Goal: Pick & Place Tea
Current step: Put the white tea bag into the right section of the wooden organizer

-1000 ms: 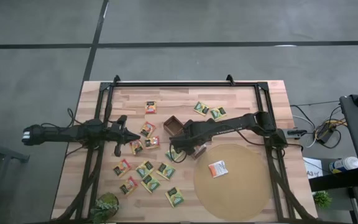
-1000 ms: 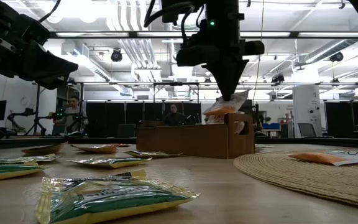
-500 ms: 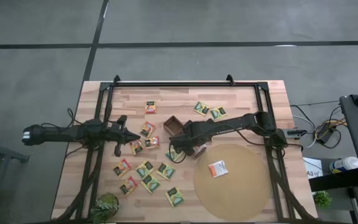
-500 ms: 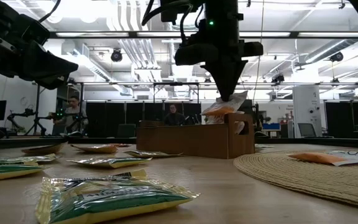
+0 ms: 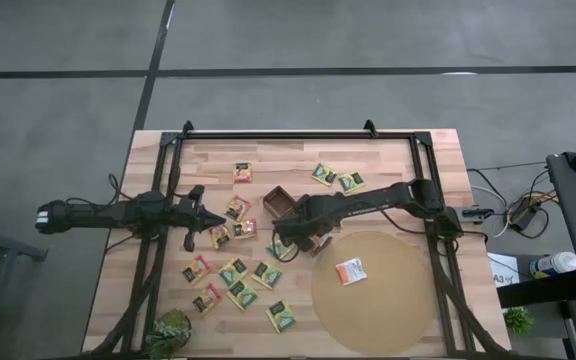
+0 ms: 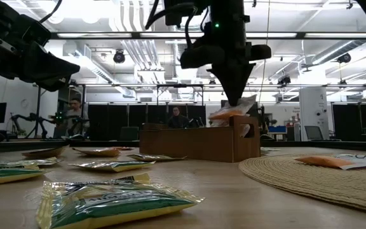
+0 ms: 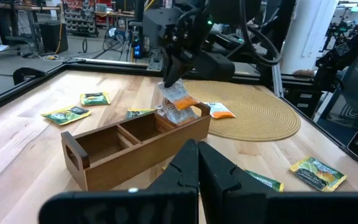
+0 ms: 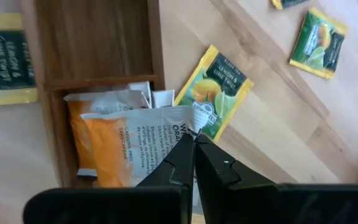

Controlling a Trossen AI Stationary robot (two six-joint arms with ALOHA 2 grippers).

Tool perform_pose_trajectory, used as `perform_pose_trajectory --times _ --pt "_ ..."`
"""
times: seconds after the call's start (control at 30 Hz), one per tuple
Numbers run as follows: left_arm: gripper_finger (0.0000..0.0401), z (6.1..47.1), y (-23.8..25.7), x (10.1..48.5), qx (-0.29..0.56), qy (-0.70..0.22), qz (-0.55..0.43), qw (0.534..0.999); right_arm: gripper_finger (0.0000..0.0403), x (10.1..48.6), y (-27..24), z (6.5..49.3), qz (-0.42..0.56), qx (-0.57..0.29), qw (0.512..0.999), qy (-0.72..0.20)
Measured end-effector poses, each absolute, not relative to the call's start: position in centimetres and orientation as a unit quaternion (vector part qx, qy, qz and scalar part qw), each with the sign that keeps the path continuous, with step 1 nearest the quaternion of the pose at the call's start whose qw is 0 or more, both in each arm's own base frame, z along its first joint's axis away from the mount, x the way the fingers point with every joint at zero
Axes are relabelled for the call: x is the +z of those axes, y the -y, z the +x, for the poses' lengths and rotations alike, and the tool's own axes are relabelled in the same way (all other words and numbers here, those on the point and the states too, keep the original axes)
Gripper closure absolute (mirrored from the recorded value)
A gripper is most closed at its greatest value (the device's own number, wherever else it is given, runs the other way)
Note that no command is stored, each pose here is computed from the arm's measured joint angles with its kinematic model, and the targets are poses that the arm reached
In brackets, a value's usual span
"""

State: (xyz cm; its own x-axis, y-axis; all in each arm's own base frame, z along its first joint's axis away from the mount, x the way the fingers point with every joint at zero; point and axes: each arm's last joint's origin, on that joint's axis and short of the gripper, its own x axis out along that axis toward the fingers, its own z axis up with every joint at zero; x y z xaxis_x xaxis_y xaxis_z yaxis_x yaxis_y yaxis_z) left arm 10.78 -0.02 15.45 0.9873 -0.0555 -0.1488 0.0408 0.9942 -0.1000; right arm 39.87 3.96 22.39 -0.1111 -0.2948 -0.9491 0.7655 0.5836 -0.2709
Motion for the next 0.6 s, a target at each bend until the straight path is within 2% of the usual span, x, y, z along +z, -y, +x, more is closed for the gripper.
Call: perform_pose_trajectory --times 0.6 --pt "0.0401 10.78 0.02 15.44 -0.025 -0.076 -0.048 0.996 0.0394 22.51 -3.81 39.66 0.196 -0.422 0.64 -0.611"
